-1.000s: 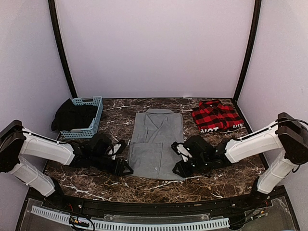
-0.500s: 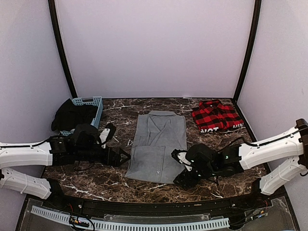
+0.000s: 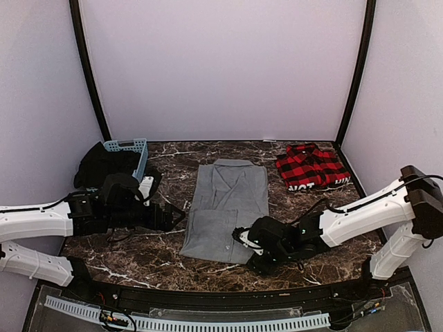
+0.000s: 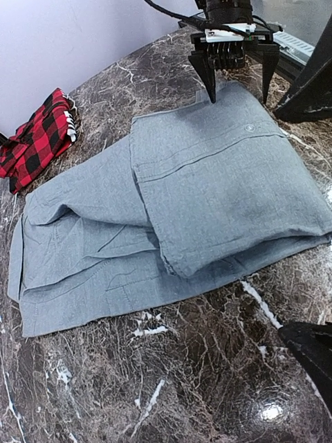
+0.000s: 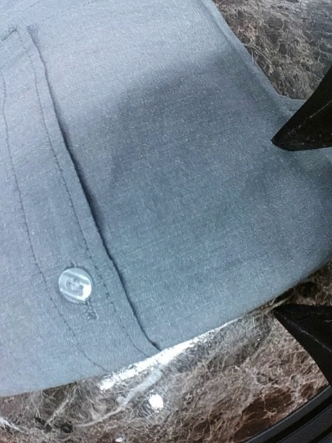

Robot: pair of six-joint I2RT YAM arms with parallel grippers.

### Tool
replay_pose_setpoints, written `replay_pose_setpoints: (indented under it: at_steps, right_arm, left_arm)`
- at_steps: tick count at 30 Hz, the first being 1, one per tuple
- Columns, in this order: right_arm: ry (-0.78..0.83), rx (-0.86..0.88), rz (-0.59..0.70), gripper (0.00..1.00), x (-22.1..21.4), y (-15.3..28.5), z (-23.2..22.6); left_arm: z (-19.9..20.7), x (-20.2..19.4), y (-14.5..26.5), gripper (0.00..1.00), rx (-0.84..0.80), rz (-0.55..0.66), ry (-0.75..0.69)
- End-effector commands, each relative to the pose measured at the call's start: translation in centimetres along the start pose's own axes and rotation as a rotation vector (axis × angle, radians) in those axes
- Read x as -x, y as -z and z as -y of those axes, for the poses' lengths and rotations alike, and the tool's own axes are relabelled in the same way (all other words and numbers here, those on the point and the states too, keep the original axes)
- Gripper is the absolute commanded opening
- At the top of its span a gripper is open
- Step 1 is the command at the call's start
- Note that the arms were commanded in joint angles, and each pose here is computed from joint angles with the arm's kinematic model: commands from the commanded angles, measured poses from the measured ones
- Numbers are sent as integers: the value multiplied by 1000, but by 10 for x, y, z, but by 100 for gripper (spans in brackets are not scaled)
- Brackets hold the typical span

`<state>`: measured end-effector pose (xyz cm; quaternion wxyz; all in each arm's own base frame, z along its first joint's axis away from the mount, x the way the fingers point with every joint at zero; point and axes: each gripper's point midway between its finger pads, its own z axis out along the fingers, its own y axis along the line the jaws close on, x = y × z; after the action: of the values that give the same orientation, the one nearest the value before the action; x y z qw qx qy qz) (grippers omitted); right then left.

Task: Fold and stack the long sleeve shirts
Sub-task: Pick up the 2/3-rectangle-folded shirt from the center of the board.

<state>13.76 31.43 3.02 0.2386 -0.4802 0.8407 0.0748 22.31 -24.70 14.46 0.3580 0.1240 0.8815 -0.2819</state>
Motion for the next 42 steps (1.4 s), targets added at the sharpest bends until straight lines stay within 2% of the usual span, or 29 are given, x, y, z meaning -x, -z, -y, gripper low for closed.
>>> replay_pose_setpoints:
  at_steps: [1, 5, 10, 12, 18, 26, 30, 36, 42]
  right_arm:
    - [50, -21, -27, 69, -3, -7, -4]
    - [46, -17, -62, 52, -13, -12, -5]
    - [22, 31, -56, 10, -17, -5, -16]
    - [0, 64, -60, 0, -20, 1, -22]
    - [-92, 271, -56, 0, -30, 33, -49]
    - [-170, 384, -55, 0, -36, 66, -59]
    - [-181, 420, -46, 0, -33, 76, -61]
    - [-240, 467, -39, 0, -28, 84, -56]
    - [-295, 524, -18, 0, -26, 91, -48]
  left_arm:
    - [12, 1, -3, 99, -48, -32, -47]
    - [26, -4, -3, 98, -135, -54, -101]
    - [48, -13, -1, 95, -279, -68, -164]
    - [57, -13, 0, 94, -334, -46, -184]
    - [77, -32, 3, 93, -414, -36, -286]
    - [97, -96, -13, 91, -462, -131, -549]
    - [98, -113, -19, 92, -456, -163, -647]
    - [97, -126, -22, 98, -461, -176, -729]
    - [96, -129, -24, 99, -451, -151, -819]
